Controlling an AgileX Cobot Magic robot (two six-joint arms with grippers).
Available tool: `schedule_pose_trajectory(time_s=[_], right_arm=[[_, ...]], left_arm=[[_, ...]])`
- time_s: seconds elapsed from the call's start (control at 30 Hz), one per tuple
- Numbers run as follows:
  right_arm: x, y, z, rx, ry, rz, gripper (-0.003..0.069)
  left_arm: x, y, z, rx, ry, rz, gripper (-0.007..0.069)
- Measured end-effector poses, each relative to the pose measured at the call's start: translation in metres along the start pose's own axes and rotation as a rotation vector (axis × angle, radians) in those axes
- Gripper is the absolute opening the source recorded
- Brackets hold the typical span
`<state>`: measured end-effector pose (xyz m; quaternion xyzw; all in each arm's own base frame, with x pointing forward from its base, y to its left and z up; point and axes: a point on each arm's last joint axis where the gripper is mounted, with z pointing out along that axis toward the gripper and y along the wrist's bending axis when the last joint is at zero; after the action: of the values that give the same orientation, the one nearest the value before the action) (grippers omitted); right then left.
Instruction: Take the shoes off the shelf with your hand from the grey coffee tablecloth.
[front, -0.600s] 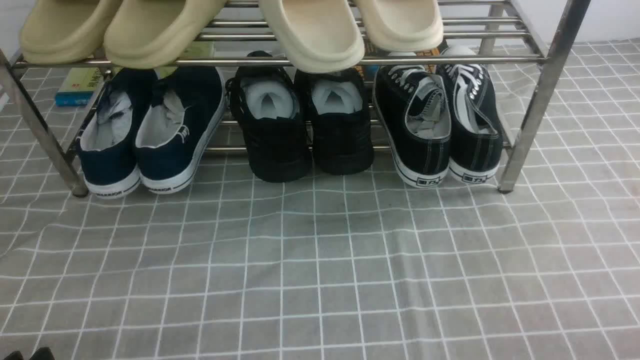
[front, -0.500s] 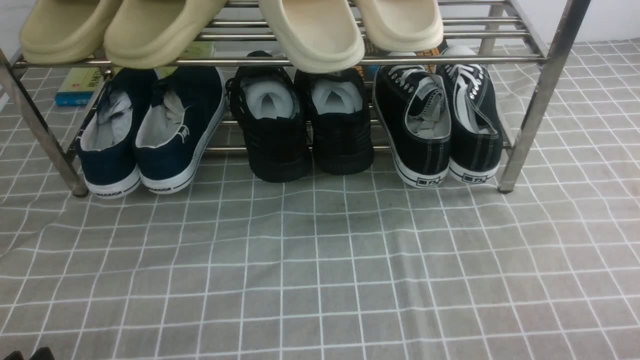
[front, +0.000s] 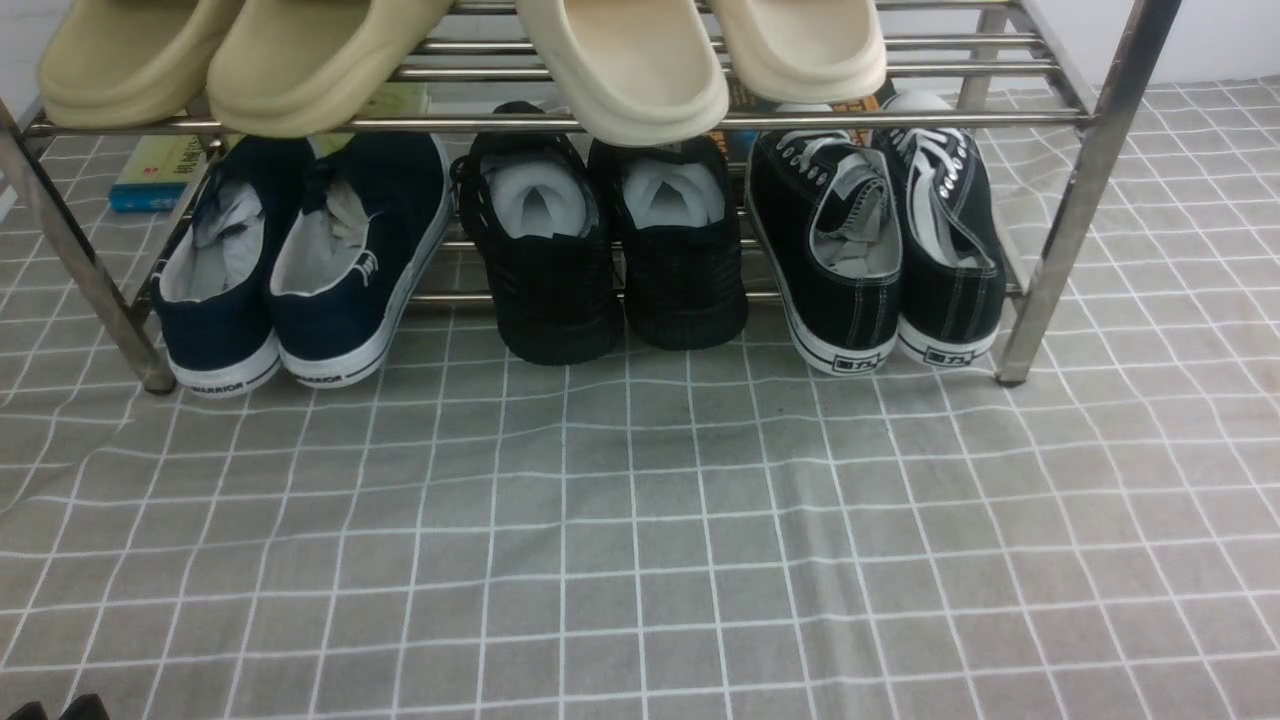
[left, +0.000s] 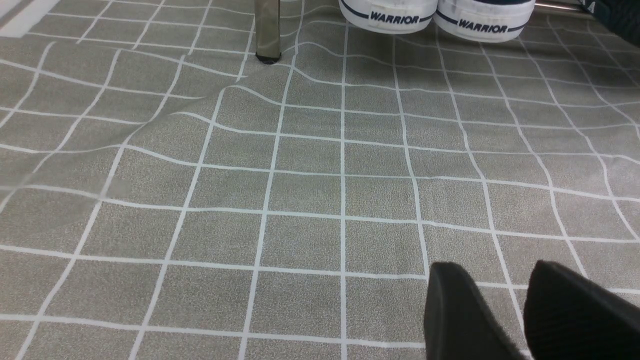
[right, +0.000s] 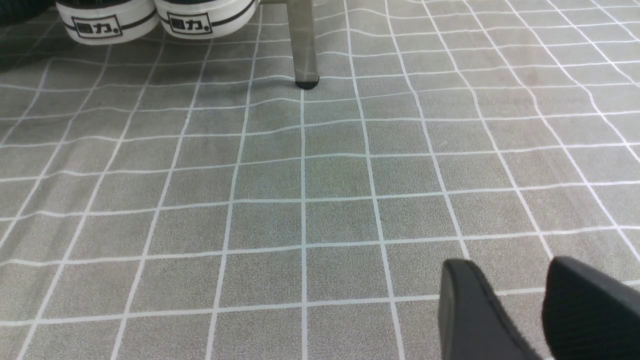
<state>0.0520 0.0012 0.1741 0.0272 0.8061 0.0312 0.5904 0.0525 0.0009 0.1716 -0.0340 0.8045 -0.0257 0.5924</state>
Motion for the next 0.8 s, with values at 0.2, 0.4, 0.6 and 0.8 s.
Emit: schedule_pose_trajectory(time_s=[0.2, 0.4, 0.6, 0.8], right_arm=[[0.000, 0.000, 0.000, 0.000, 0.000, 0.000, 0.0239], [-0.001, -0.002, 0.000, 0.022, -0.008, -0.073, 0.0239], [-0.002, -0.004, 0.000, 0.045, -0.022, -0.123, 0.0239], [-0.001, 0.007, 0.000, -0.085, -0.009, 0.515, 0.0239]], left_arm=[[0.000, 0.000, 0.000, 0.000, 0.000, 0.000, 0.0239], [0.000, 0.000, 0.000, 0.000, 0.000, 0.000, 0.0239], [0.000, 0.000, 0.000, 0.000, 0.000, 0.000, 0.0239], [0.000, 0.000, 0.000, 0.000, 0.000, 0.000, 0.0239]])
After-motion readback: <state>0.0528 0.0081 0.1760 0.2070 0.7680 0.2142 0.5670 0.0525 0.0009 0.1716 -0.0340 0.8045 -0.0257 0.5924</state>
